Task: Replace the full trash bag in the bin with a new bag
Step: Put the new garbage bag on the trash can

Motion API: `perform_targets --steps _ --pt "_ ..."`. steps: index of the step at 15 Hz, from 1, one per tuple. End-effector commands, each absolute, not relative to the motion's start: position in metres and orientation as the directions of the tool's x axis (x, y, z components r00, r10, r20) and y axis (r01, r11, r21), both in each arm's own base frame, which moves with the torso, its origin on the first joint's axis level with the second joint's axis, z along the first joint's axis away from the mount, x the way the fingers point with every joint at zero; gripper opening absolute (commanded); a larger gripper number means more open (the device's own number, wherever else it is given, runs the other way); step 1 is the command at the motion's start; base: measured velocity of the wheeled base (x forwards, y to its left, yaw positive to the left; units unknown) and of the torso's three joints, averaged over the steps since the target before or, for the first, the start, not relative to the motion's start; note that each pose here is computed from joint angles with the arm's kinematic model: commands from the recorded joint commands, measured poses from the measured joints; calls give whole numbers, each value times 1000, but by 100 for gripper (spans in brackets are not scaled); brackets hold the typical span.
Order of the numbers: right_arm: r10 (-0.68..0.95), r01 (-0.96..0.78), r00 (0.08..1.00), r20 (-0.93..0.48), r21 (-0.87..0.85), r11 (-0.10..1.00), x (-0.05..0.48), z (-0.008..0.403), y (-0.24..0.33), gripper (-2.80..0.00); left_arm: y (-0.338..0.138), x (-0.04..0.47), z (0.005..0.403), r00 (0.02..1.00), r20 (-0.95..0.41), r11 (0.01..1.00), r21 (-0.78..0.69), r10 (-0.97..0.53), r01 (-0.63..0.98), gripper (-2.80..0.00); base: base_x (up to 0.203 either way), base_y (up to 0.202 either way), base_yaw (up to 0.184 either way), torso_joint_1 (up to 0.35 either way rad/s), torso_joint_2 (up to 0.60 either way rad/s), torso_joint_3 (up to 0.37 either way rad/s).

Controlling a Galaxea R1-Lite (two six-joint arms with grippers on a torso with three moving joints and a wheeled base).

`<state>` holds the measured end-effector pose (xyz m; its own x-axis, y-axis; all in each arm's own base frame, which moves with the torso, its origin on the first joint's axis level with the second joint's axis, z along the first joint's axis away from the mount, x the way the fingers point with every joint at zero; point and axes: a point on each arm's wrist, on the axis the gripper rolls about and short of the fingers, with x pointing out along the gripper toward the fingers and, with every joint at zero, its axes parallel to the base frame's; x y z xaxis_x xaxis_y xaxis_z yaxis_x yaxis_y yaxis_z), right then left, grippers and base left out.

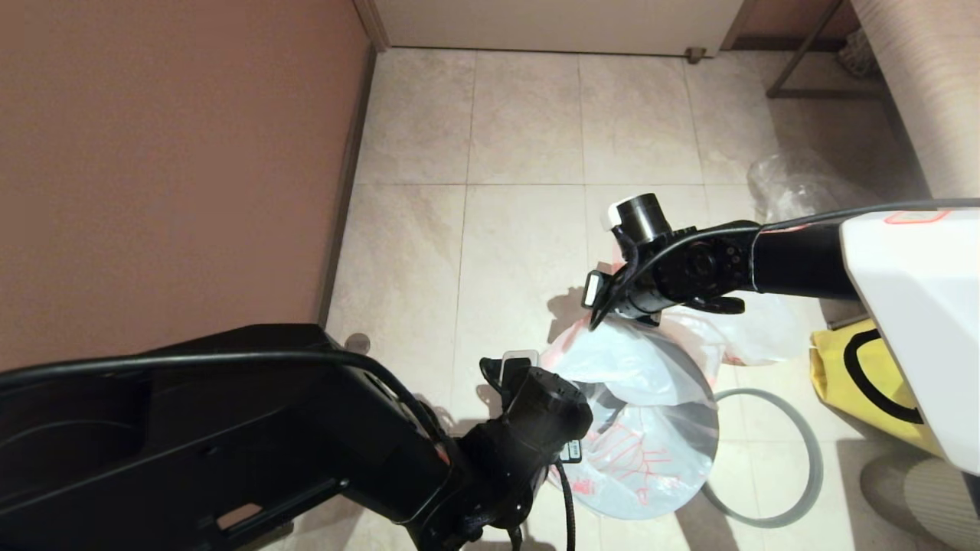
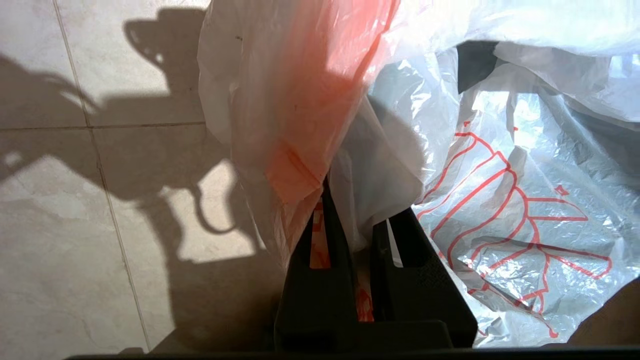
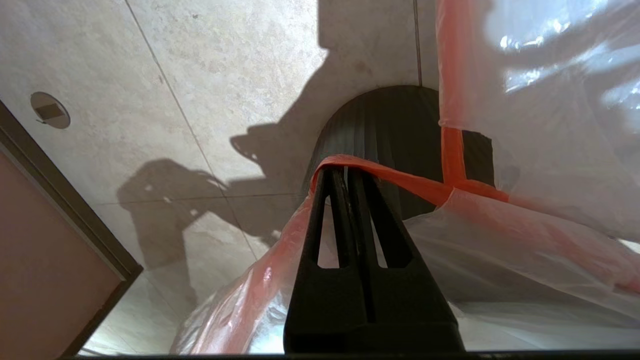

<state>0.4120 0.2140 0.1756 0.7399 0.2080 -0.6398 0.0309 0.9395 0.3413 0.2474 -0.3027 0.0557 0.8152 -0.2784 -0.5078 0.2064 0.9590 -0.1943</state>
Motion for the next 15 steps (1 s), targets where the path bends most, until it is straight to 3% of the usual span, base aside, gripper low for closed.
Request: perform_targets --steps 1,6,12,15 --pt "202 26 729 -655 320 947 410 175 214 -280 -302 247 65 826 -486 955 -214 -285 204 -280 0 0 0 0 0 0" --pt "174 28 682 -711 262 965 403 174 210 -280 -295 250 83 858 -441 960 -208 -263 188 -280 0 0 0 0 0 0" --pt "178 24 680 -711 265 964 357 238 188 -280 -290 265 66 864 -453 972 -174 -220 156 -280 0 0 0 0 0 0" --pt "144 36 599 -787 206 978 325 256 174 -280 -278 280 72 880 -437 976 -189 -184 110 -280 0 0 0 0 0 0"
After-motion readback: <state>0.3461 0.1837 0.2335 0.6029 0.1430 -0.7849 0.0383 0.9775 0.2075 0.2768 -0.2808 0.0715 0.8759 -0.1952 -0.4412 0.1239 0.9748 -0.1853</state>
